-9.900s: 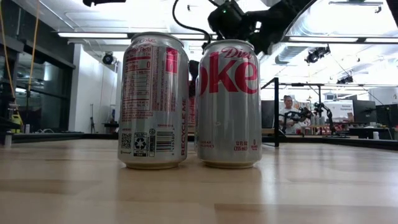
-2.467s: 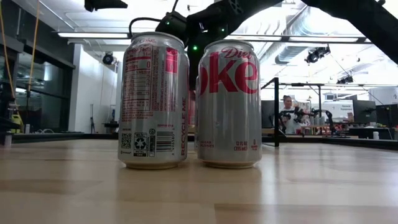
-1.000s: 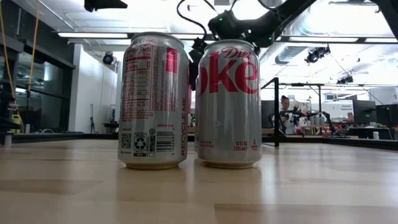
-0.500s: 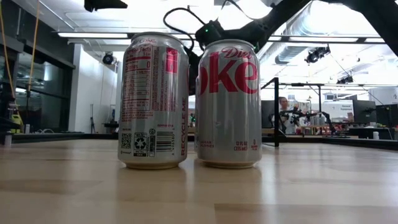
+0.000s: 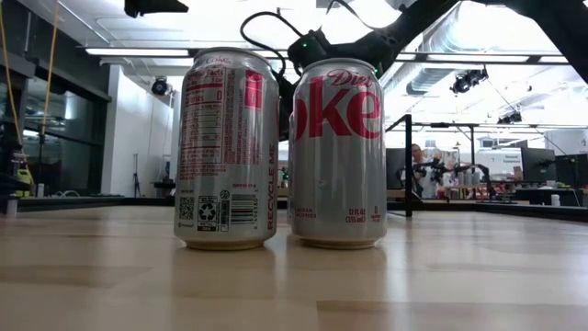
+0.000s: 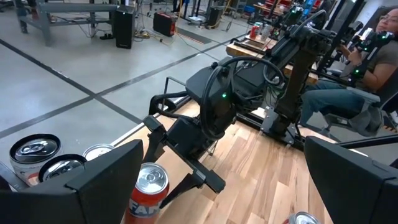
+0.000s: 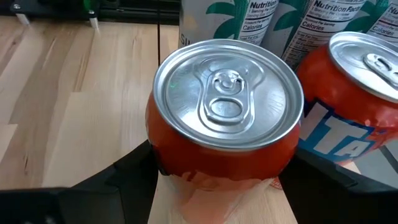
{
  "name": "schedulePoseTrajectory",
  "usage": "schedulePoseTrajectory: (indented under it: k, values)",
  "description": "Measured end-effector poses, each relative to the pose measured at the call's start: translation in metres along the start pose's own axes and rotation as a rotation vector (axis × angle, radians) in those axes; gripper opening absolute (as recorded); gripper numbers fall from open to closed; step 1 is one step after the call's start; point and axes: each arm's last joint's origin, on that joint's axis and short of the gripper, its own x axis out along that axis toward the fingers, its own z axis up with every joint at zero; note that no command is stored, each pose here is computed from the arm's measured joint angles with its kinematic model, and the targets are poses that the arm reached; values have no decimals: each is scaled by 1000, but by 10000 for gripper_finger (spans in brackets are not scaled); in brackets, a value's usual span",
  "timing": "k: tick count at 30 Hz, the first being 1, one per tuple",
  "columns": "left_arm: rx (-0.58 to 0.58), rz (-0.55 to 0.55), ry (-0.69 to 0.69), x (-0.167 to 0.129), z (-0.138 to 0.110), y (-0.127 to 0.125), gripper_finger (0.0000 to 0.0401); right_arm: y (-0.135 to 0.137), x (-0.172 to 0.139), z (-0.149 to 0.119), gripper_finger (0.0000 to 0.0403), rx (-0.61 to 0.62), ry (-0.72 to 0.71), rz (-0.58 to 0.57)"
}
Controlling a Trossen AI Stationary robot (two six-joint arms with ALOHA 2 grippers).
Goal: Place canned beverage on shelf
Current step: Put the orange soda can aligned with the other orange soda can on the shelf
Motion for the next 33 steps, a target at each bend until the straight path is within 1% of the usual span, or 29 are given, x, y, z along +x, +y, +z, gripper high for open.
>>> schedulePoseTrajectory:
  k: [13,17,21,23,26,33]
  values:
    - [0,0,0,0,0,0,400,1,0,0,278,-30,-5,19]
    - [0,0,0,0,0,0,400,1,0,0,313,-30,-5,17]
    - [0,0,0,0,0,0,400,0,0,0,359,-31,0,-12]
    - [0,0,0,0,0,0,400,0,0,0,375,-31,2,-26]
    - [0,0,0,0,0,0,400,0,0,0,386,-32,3,-40]
    - [1,0,0,0,0,0,400,-1,-2,0,389,-29,24,-37]
